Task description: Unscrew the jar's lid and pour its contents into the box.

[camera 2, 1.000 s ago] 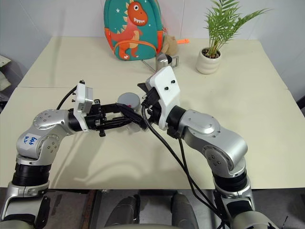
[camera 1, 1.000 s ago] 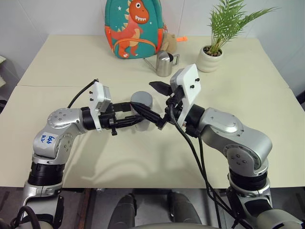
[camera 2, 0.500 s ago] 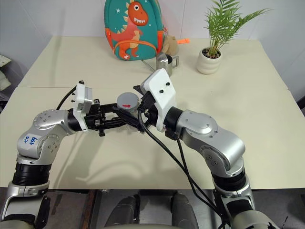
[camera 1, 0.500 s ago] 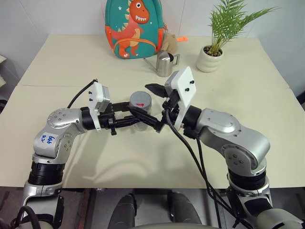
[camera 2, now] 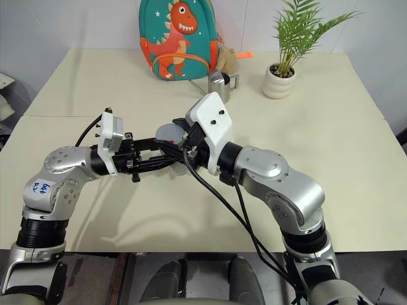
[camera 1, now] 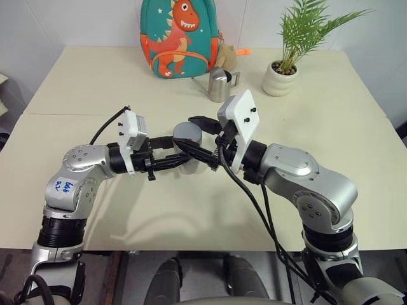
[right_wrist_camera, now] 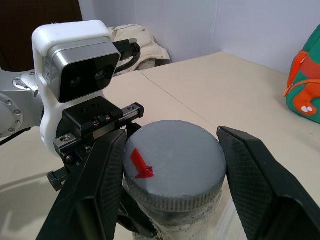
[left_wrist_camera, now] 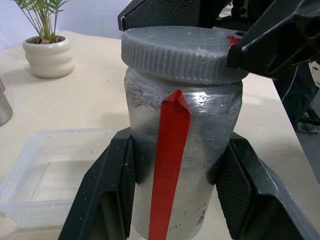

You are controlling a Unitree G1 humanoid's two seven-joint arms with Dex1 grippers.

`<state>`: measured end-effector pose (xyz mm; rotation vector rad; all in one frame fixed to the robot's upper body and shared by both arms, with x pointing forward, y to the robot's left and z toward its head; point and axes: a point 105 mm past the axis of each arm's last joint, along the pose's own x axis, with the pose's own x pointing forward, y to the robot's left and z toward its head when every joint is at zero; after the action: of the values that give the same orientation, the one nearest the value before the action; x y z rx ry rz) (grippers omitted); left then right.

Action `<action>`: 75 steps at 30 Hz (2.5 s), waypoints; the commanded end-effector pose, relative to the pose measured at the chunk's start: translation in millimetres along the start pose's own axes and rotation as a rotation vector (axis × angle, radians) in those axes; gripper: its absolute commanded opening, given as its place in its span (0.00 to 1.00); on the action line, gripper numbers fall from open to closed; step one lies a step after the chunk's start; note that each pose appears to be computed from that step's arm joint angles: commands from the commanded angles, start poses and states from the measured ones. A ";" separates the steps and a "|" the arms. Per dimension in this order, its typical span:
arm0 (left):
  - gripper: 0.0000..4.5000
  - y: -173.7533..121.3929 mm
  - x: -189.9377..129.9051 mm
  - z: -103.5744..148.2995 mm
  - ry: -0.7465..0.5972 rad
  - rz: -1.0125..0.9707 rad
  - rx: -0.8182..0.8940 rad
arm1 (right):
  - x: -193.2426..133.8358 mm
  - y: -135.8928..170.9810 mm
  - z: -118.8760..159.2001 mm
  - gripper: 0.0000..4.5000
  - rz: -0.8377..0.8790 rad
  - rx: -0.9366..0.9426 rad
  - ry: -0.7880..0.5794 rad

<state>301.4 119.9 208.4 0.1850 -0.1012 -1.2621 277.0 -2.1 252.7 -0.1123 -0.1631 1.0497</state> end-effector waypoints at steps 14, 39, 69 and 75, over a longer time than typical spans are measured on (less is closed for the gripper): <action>0.41 -12.2 2.0 21.1 -0.063 -0.205 0.071 | -26.2 37.2 39.2 0.56 0.515 -0.115 -0.118; 0.41 -20.2 -2.3 34.3 -0.065 -0.379 0.076 | -37.0 25.6 26.0 0.79 0.616 -0.154 -0.029; 0.41 -23.6 1.5 30.4 -0.056 -0.389 0.105 | -13.9 32.9 39.0 1.00 0.525 -0.078 -0.088; 0.41 -23.7 5.2 31.2 -0.074 -0.400 0.108 | -3.4 25.8 33.4 1.00 0.454 -0.092 -0.054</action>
<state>275.9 107.4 225.2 0.2304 -0.1575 -1.6575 248.9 5.5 273.6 -0.1785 -0.2044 1.5087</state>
